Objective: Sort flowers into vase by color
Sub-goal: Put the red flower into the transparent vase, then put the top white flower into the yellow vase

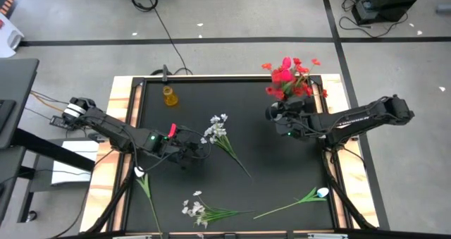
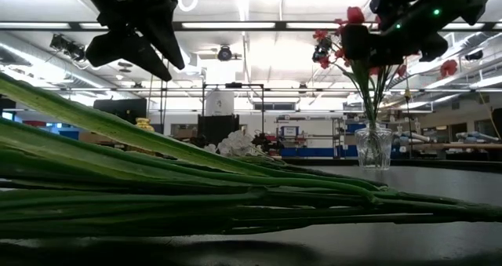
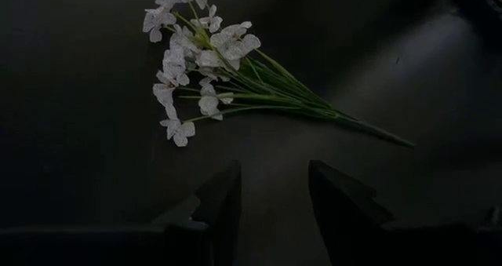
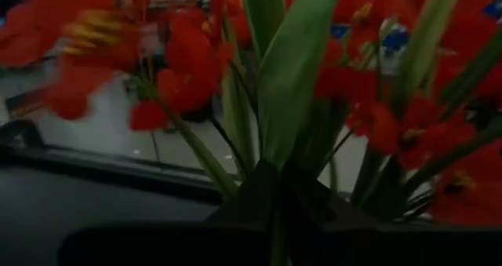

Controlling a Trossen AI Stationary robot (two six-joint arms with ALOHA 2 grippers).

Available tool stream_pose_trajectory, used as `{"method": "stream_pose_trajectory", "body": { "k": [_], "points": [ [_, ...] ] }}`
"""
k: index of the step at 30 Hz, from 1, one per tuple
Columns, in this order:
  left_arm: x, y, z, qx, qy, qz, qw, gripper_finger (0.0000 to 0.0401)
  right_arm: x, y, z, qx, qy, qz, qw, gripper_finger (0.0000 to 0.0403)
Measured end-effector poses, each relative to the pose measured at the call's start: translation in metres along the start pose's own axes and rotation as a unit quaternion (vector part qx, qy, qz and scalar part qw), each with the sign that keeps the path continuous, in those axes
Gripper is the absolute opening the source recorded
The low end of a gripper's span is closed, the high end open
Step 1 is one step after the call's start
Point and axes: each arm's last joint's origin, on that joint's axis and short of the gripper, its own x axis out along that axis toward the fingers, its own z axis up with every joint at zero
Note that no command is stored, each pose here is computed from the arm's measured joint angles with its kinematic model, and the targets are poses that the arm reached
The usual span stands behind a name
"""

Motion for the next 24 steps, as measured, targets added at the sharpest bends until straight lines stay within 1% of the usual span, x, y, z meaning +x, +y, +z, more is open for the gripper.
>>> {"method": "stream_pose_trajectory", "body": {
  "k": [7, 13, 18, 24],
  "points": [
    [0.0, 0.0, 0.0, 0.004, 0.0, 0.0, 1.0, 0.0155, -0.005, 0.002, -0.003, -0.008, 0.023, 0.035, 0.999, 0.0042],
    [0.0, 0.0, 0.0, 0.014, 0.001, 0.0, 1.0, 0.0155, -0.012, 0.001, -0.008, -0.042, 0.044, 0.063, 0.996, 0.0043],
    [0.0, 0.0, 0.0, 0.016, 0.001, 0.0, 1.0, 0.0155, -0.016, 0.001, -0.011, -0.045, 0.057, 0.076, 0.994, 0.0043],
    [0.0, 0.0, 0.0, 0.023, 0.001, 0.0, 1.0, 0.0155, -0.016, 0.0, -0.015, -0.046, 0.1, 0.103, 0.989, 0.0051]
  ]
}}
